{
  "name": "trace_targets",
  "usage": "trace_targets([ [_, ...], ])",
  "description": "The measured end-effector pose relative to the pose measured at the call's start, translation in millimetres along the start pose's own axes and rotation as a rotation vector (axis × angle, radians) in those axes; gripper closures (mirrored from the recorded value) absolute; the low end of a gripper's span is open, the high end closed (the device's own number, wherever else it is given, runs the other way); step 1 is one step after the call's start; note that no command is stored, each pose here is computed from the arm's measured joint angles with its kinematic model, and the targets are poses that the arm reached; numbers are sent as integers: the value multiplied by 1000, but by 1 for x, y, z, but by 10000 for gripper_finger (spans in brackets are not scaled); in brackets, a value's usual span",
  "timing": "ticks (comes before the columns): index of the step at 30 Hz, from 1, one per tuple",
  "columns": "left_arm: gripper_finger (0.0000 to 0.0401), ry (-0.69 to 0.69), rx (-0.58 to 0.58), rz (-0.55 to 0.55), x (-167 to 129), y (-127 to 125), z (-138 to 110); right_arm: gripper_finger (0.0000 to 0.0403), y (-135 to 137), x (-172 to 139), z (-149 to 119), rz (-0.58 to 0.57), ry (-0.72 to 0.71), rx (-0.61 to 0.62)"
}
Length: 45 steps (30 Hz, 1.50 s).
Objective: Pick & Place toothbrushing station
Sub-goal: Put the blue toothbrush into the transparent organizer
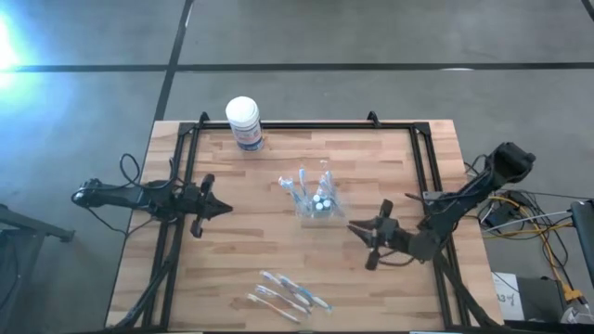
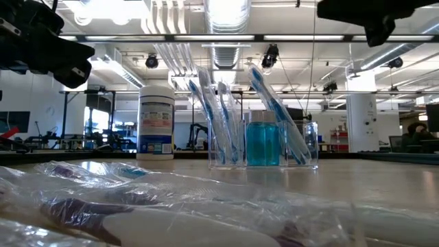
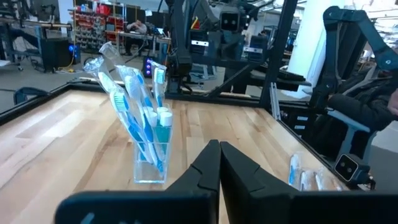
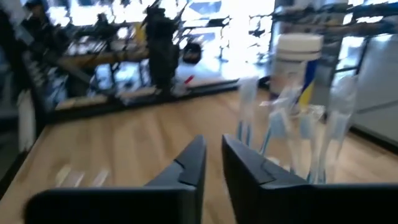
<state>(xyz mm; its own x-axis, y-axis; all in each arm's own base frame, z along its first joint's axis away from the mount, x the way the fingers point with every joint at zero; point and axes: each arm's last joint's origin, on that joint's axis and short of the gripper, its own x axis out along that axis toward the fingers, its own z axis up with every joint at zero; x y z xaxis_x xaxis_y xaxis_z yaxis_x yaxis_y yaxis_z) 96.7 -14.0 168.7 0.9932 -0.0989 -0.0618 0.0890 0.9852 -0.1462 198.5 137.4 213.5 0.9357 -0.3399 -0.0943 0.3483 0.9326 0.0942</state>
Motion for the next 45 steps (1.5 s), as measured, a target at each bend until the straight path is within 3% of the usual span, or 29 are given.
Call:
trace_targets([
  [3,396,-1,1,2,0,0,0,388,-3,-8,-2,66,62,-45],
  [11,396,-4,102,11,0,0,0,394,-2,-9,-9,267,162,-69],
  [19,396,-52,123,46,-2,0,11,394,1,-4,-21,256,192,-124],
  [27,398,-106,103,72,-8,-2,30,394,7,2,-43,267,271,-75],
  [30,398,-111,90,87,-12,-2,39,394,16,7,-52,316,256,-45],
  [38,399,-91,100,125,-20,-3,54,394,41,18,-60,628,33,-28],
  [45,399,-99,149,156,-24,-3,60,394,24,19,-54,600,-9,-39],
])
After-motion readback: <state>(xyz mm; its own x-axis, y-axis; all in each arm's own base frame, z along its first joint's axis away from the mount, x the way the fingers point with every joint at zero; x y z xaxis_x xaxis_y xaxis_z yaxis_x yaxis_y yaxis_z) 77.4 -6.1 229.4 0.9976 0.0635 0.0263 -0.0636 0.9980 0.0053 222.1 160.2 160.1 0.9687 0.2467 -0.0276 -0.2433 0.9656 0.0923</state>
